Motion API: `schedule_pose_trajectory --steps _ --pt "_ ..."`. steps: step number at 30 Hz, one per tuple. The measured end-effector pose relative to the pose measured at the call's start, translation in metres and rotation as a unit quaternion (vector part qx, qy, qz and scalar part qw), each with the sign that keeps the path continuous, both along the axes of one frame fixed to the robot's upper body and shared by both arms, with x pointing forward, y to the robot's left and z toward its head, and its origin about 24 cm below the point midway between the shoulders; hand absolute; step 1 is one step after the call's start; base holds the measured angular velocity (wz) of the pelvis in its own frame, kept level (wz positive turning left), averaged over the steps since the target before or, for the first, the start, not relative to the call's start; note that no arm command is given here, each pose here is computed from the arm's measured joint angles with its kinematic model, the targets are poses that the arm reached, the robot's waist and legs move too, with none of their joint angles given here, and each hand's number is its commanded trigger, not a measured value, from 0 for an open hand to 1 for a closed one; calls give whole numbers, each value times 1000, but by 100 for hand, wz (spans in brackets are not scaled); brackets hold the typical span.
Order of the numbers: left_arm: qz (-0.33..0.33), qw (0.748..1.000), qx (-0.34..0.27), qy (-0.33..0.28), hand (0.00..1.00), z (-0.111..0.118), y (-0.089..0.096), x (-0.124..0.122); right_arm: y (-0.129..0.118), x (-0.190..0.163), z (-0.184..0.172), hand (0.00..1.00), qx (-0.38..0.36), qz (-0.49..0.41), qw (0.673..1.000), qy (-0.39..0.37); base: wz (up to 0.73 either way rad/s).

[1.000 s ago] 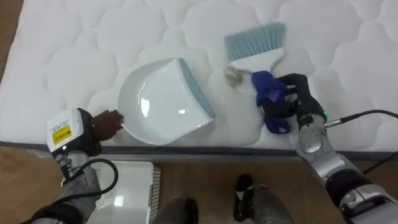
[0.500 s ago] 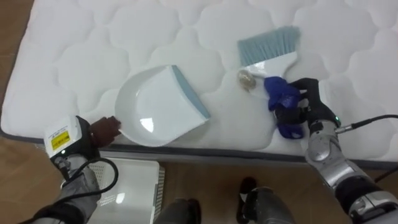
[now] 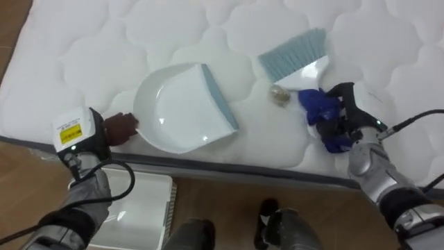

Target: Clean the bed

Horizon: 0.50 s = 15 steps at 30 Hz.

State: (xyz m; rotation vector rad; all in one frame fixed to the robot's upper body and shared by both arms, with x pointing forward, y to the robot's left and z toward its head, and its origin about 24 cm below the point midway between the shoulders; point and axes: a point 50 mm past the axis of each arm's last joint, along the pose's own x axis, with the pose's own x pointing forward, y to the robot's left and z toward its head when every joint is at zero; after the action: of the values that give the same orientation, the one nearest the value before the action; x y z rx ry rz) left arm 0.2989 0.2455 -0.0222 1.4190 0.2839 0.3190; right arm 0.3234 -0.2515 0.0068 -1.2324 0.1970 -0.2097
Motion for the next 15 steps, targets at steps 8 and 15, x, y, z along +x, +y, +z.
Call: schedule_pose_trajectory --steps 8,15 --pt "-40 997 59 -19 100 17 6 9 -30 15 36 100 -163 5 987 8 -3" --pt "-48 994 96 -22 100 24 13 11 -46 19 57 100 -270 4 963 5 -1"
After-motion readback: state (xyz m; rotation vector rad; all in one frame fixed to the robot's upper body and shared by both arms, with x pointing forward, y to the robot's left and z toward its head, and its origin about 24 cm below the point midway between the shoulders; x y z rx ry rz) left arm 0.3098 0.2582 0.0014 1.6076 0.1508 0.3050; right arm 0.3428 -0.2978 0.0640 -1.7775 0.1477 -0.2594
